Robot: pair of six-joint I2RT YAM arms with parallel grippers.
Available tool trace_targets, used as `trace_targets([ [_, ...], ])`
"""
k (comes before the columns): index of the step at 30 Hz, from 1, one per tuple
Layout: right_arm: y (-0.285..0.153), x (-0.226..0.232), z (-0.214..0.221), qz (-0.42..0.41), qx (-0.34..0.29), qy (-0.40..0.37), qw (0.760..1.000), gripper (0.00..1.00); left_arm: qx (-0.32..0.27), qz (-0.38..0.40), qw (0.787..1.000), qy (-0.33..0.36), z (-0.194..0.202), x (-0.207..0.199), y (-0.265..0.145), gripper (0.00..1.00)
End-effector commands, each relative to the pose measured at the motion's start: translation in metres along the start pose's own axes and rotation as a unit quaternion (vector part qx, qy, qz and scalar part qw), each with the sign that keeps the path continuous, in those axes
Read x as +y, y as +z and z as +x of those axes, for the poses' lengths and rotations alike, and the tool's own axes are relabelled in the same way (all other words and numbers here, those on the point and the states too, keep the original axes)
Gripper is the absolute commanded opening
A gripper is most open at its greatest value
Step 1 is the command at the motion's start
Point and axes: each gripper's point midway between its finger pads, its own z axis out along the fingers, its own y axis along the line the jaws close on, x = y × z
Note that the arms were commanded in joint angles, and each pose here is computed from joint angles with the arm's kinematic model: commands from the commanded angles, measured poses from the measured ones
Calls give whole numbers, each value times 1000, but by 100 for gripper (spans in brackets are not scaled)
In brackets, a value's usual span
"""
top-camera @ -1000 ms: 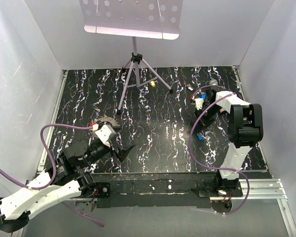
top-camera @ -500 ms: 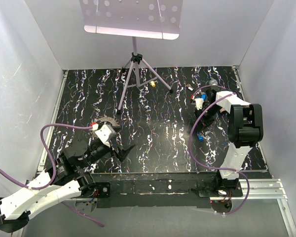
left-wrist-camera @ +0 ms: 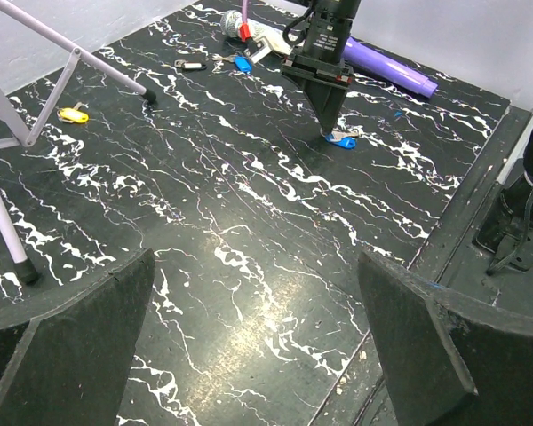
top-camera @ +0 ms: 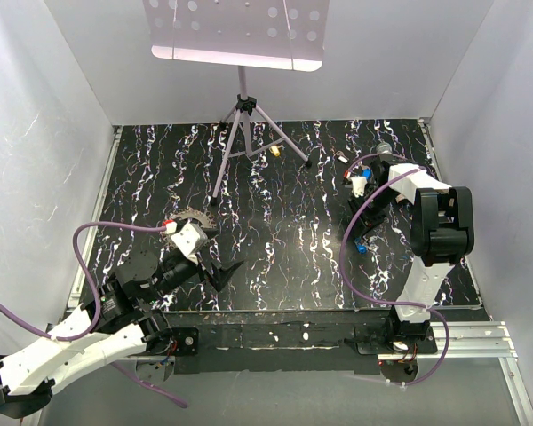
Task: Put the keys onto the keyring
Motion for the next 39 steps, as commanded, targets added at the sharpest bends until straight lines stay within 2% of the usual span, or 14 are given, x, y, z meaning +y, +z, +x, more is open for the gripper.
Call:
trace_targets([
  [1,-18,9,-12,3,-33,-11,999,34,-6,-5,1000,-5,-5,2,-3,98],
  [14,-48,8,-17,24,-73,-17,997,40,4,-4,999,-52,-1,-3,-1,98],
  [17,-66,18,-20,22,-107,-36,993,40,35,-54,992,-108,11,7,5,98],
  [23,-122,76,-34,-21,-246,-120,962,44,157,-128,960,-191,57,18,14,98],
  [25,-141,95,-38,-33,-294,-151,943,50,178,-138,948,-227,67,22,17,98],
  [26,-151,104,-40,-40,-322,-162,932,58,183,-146,940,-249,72,28,17,98],
  [27,-162,120,-44,-77,-356,-172,915,76,184,-153,934,-266,73,34,17,98],
  [28,-172,133,-44,-126,-382,-146,904,90,191,-159,928,-279,77,39,15,98],
  [29,-179,154,-39,-199,-386,-137,890,94,198,-172,922,-284,80,46,14,98],
  [31,-186,180,-28,-279,-373,-164,870,92,218,-192,914,-282,85,58,11,98],
  [32,-183,182,-24,-290,-362,-165,871,91,236,-203,908,-279,90,65,10,98],
  [35,-172,176,-19,-279,-351,-179,876,88,286,-230,893,-260,106,85,10,98],
  [39,-153,180,-6,-302,-358,-183,864,83,338,-245,878,-235,121,107,17,98],
])
